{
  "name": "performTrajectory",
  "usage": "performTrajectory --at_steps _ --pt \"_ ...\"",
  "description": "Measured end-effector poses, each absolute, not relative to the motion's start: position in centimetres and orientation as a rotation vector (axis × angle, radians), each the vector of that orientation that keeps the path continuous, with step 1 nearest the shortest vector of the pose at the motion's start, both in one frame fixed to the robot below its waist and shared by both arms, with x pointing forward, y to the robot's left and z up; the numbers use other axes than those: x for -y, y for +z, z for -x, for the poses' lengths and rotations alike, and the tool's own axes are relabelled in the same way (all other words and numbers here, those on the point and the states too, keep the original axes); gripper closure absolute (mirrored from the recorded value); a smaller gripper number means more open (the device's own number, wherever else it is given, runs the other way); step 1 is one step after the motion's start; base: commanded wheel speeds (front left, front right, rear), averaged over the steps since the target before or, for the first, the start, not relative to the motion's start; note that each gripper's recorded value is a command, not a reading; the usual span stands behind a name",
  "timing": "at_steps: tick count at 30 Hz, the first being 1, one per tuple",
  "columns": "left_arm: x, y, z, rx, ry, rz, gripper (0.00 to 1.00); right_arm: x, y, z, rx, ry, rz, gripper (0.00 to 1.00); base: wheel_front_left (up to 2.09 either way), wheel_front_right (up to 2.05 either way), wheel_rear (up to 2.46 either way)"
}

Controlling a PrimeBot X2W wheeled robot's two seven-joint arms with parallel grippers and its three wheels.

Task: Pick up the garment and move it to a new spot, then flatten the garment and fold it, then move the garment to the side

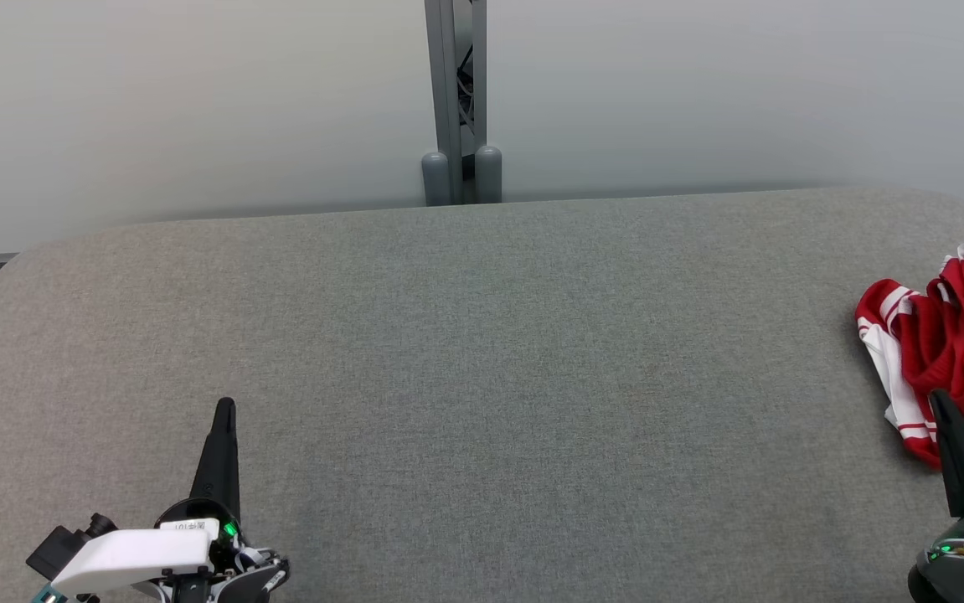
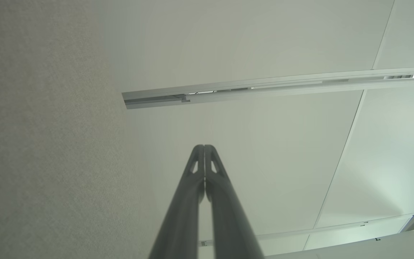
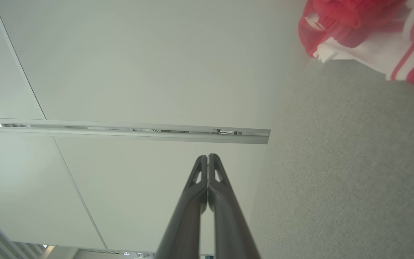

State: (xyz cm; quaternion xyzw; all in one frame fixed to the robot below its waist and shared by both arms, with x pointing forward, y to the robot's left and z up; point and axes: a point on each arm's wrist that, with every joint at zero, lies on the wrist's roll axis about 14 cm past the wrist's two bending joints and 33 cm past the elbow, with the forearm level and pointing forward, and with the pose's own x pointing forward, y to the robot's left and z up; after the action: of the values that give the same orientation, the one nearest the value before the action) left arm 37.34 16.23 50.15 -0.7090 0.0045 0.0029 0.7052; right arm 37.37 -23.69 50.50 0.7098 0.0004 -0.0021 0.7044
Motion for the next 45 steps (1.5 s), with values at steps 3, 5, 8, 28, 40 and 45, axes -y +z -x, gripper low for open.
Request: performTrajectory --at_steps 3,5,8,28,40,45 --pt "-16.23 50.15 -37.34 -0.01 0.007 1.576 1.0 23.7 50.49 -37.37 -0.001 -0.005 -1.577 1.0 0.0 0.0 0.0" --pt "-16.23 50.15 -37.34 -0.01 0.007 1.576 1.0 23.69 50.49 -37.37 -0.002 -0.005 -1.576 1.0 0.0 0.0 0.0" --pt "-16.24 50.15 -37.34 -0.01 0.007 1.576 1.0 23.69 50.49 -37.37 -0.002 -0.005 -1.576 1.0 0.0 0.0 0.0" --pt "-16.25 50.15 -37.34 -0.01 0.007 1.576 1.0 23.66 50.52 -37.4 -0.001 -0.003 -1.578 1.0 0.0 0.0 0.0" --pt "-16.25 50.16 -37.34 -0.009 0.007 1.576 1.0 23.66 50.55 -37.42 0.0 -0.003 -1.578 1.0 0.0 0.0 0.0" --pt "-16.25 50.16 -37.34 -0.009 0.007 1.576 1.0 23.67 50.55 -37.42 0.0 -0.003 -1.578 1.0 0.0 0.0 0.0"
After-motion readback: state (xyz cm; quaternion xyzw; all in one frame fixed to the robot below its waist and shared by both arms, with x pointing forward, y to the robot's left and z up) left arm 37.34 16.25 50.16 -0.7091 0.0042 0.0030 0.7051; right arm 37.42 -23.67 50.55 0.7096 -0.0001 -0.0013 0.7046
